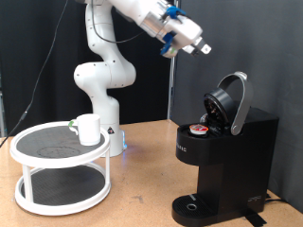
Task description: Make a cup of coffee with the keurig machine
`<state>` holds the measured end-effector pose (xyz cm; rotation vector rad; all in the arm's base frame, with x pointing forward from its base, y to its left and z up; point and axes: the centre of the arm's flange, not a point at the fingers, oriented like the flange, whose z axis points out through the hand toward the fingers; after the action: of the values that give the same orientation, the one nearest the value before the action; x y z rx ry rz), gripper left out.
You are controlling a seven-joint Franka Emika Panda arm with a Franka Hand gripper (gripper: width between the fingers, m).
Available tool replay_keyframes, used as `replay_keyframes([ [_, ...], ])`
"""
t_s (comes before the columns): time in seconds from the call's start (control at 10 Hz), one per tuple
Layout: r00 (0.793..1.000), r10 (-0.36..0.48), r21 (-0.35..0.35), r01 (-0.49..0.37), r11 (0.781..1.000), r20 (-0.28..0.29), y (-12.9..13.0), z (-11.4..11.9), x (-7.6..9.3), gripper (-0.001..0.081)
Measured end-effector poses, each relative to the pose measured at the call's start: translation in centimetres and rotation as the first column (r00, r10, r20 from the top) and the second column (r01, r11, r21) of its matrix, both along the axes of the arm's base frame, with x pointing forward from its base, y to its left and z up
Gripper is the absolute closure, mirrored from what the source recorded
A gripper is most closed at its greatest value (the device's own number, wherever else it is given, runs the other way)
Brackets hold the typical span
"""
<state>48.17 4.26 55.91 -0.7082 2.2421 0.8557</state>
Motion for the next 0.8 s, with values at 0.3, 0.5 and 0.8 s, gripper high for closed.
replay_keyframes([
  [0.3, 0.999, 0.007, -0.064, -0.010, 0.998, -0.043, 4.5, 0.5, 1.0, 0.0072],
  [0.5, 0.996, 0.001, -0.057, -0.007, 0.998, -0.092, 7.3, 0.8, 1.7, 0.0072],
  [0.8, 0.991, 0.028, -0.057, -0.036, 0.998, -0.128, 8.3, 0.5, 2.1, 0.0072],
])
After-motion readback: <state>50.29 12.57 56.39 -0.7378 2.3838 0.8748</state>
